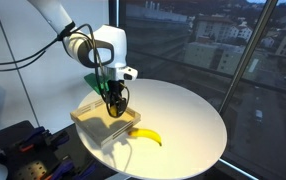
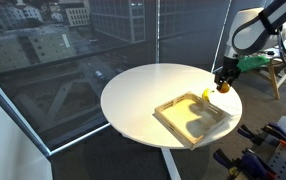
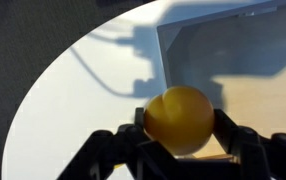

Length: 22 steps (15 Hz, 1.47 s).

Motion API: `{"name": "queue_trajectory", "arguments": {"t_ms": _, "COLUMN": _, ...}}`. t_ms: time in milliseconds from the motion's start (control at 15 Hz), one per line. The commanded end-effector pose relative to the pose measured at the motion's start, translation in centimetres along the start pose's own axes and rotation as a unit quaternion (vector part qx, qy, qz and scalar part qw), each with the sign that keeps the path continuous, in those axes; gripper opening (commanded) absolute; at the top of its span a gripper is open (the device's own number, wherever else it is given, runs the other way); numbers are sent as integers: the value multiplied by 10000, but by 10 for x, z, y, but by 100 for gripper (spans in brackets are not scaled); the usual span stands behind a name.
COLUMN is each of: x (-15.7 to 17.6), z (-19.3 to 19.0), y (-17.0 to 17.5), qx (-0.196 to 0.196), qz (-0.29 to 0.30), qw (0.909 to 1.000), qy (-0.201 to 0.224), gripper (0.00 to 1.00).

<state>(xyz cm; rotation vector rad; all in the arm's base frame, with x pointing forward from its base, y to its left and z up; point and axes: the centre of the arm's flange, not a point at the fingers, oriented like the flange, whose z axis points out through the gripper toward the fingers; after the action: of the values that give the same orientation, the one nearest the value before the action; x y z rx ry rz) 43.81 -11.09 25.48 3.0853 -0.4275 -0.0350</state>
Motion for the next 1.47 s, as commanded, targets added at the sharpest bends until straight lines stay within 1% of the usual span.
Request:
{"name": "queue_trajectory", "arguments": {"t_ms": 0, "x": 1, "z": -9, "y": -10, "qx": 77, "qz": 224, "qw": 9997, "qy": 112, "gripper": 43}}
{"name": "queue_trajectory", "arguments": {"t_ms": 333, "x": 1, "z": -15, "y": -33, "qx": 112, "qz": 121, "qw": 9997, "qy": 184, "gripper": 43}}
{"name": "queue_trajectory", "arguments": {"t_ms": 867, "x": -4, "z": -24, "y": -83, "qx": 258, "qz": -413, "qw": 9985, "qy": 232, "gripper": 43}}
{"name": "queue_trajectory", "arguments": {"t_ms": 1400, "x": -8, "z": -27, "y": -112, "qx": 243, "qz": -783, "qw": 9963, "qy": 256, "gripper": 43}}
